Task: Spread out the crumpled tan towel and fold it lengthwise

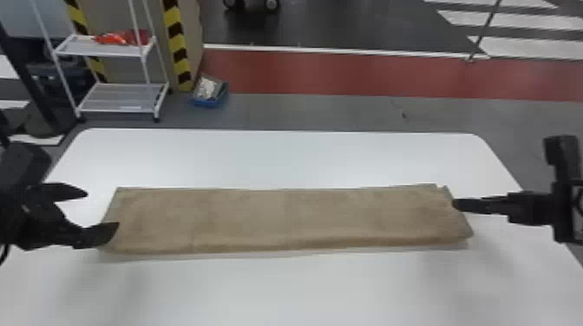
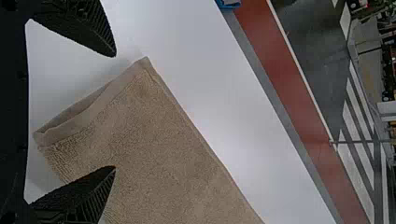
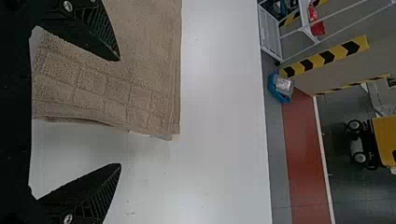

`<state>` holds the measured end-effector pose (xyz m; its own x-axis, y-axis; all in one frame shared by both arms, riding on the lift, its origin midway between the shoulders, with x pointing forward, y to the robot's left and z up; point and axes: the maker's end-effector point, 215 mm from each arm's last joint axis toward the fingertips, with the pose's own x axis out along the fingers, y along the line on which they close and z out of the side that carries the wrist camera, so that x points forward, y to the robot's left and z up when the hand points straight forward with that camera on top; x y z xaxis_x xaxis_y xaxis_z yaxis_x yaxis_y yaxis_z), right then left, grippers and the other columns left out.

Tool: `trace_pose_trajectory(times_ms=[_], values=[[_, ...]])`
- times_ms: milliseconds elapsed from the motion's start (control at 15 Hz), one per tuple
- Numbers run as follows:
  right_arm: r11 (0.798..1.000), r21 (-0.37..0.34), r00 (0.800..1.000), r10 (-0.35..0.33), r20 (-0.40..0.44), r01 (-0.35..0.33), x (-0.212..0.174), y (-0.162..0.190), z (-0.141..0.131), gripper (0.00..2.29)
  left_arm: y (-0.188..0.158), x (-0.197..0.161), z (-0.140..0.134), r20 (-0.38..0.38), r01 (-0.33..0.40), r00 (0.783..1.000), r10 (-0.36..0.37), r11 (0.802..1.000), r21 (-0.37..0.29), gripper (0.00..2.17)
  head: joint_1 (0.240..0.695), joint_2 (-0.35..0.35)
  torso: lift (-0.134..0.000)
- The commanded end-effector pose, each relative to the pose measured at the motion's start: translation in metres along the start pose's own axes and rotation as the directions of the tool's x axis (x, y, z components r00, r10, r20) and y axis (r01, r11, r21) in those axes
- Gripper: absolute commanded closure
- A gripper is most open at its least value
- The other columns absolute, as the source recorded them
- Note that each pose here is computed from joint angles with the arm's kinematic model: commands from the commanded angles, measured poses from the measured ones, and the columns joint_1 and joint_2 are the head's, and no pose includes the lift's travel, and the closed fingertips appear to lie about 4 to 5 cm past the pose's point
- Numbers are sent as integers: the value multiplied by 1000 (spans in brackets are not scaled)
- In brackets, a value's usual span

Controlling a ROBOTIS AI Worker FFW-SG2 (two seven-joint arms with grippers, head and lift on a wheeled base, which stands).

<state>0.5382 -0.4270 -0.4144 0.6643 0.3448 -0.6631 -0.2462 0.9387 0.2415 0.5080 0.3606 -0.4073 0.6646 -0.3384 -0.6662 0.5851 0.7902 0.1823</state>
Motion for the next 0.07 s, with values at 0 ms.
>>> trace_pose_trajectory(times_ms=[0], values=[[1000, -4, 1000, 7, 3, -7, 4, 5, 4, 76, -1, 3, 0, -1, 5, 1000, -5, 1000, 4, 19, 695, -71, -120]])
